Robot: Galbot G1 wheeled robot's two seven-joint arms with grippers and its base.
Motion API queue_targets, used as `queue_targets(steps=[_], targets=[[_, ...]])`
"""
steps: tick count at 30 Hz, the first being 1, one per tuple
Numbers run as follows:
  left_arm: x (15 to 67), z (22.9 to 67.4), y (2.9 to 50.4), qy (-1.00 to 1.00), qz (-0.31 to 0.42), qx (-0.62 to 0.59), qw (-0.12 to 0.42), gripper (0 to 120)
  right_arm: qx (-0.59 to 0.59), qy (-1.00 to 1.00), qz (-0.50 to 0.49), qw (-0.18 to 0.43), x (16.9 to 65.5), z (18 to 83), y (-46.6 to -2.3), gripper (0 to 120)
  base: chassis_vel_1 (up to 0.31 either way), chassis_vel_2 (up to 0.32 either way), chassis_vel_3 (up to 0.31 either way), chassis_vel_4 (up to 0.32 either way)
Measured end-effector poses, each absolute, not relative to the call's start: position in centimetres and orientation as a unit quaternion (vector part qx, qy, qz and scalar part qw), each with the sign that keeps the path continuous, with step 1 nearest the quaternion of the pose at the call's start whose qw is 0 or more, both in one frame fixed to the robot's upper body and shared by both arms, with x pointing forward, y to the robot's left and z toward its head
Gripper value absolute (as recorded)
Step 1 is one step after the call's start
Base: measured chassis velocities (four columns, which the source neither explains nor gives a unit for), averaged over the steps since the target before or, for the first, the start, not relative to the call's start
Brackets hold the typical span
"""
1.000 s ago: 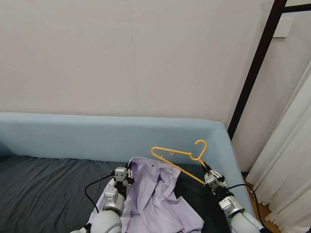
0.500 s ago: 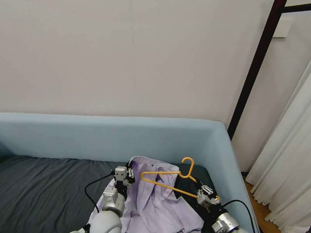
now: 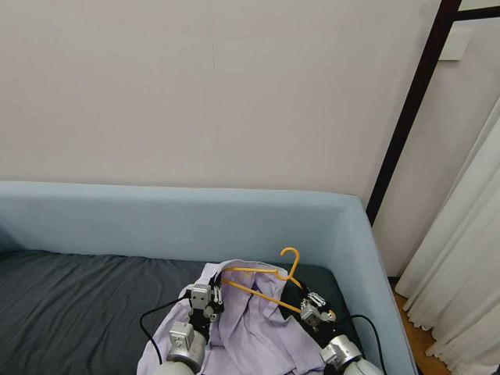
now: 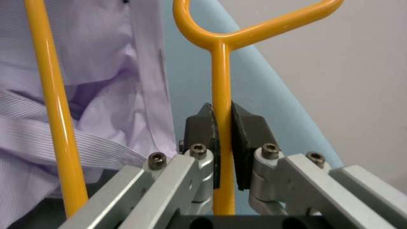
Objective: Pick up the clothes from the sofa and hang them on the clothes hanger.
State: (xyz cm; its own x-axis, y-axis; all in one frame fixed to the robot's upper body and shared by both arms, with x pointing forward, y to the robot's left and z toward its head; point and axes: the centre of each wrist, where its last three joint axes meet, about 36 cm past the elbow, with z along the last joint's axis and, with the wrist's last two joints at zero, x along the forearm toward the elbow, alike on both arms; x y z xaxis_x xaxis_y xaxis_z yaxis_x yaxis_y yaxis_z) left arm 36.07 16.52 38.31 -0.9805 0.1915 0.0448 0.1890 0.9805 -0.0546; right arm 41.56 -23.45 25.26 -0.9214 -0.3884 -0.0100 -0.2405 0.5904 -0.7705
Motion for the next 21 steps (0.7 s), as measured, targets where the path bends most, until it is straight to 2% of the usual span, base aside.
queue_targets(steps=[21], targets=[[35.4,38.9,15.2,-0.989,0.016,-0.144,0.030,0,-0.197,0.874,-0.432,0.105,43.7,23.9,-19.9,4,0.000,0.000,0.000,0.000]])
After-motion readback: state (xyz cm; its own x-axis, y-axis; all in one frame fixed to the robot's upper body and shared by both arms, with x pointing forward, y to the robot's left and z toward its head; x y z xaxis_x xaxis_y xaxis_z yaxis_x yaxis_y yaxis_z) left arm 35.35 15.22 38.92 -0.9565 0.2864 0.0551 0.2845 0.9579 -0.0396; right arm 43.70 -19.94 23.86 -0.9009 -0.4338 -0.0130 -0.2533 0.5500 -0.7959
